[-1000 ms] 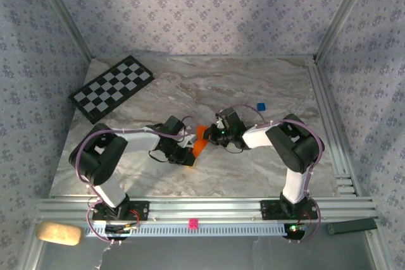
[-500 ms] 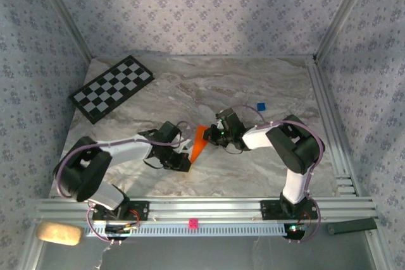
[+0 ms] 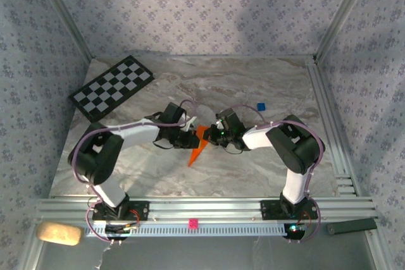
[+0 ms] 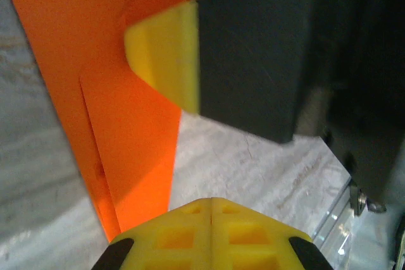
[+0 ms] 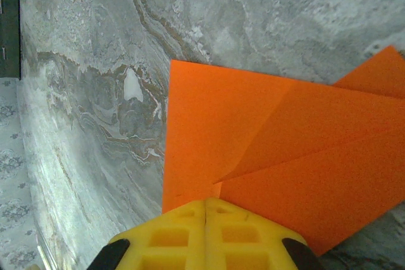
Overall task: Fold a paper plane with a square sheet of paper (pick it up from the middle)
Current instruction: Fold the wing for the fifth time at the center of the table.
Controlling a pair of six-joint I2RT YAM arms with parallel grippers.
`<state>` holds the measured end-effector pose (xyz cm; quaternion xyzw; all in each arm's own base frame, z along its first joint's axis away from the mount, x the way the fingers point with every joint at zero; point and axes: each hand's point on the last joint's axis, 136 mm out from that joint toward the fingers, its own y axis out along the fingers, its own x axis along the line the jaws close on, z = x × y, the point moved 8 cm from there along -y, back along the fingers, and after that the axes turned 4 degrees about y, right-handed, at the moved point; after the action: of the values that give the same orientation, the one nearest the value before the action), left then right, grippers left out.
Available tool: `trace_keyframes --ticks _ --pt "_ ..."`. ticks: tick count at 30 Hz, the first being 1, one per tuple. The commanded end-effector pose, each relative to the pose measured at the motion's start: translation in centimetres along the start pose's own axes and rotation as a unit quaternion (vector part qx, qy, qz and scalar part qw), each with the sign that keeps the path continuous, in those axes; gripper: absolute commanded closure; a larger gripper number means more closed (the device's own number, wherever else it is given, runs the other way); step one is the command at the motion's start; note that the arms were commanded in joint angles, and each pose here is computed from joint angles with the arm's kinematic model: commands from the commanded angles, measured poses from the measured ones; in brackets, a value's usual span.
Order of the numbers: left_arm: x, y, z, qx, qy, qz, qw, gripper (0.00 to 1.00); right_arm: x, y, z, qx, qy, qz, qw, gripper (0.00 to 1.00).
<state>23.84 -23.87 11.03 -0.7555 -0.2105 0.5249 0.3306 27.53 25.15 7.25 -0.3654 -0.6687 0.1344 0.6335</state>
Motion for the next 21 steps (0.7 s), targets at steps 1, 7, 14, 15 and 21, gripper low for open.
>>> trace_keyframes --ticks 1,7,14,15,21 --pt "-0.1 0.7 -1.4 -0.011 -0.006 0.016 1.000 0.99 -5.1 0.0 2.0 0.018 0.040 0.124 0.991 0.99" --pt "2.1 2.5 0.1 0.025 -0.030 -0.016 0.999 1.00 -5.0 -0.1 2.0 0.020 0.039 0.120 0.992 0.98" --pt "5.5 3.7 4.8 0.073 -0.053 -0.100 0.991 1.00 -3.6 -1.2 0.8 0.007 0.025 0.105 0.994 0.97" --pt "5.7 3.8 5.2 0.077 -0.052 -0.100 0.991 1.00 -3.3 -1.7 0.3 -0.001 0.023 0.106 0.994 0.97" --pt "5.1 3.7 5.1 0.081 -0.023 -0.089 0.992 1.00 -0.9 -4.4 -1.5 -0.026 -0.016 0.064 0.998 0.95"
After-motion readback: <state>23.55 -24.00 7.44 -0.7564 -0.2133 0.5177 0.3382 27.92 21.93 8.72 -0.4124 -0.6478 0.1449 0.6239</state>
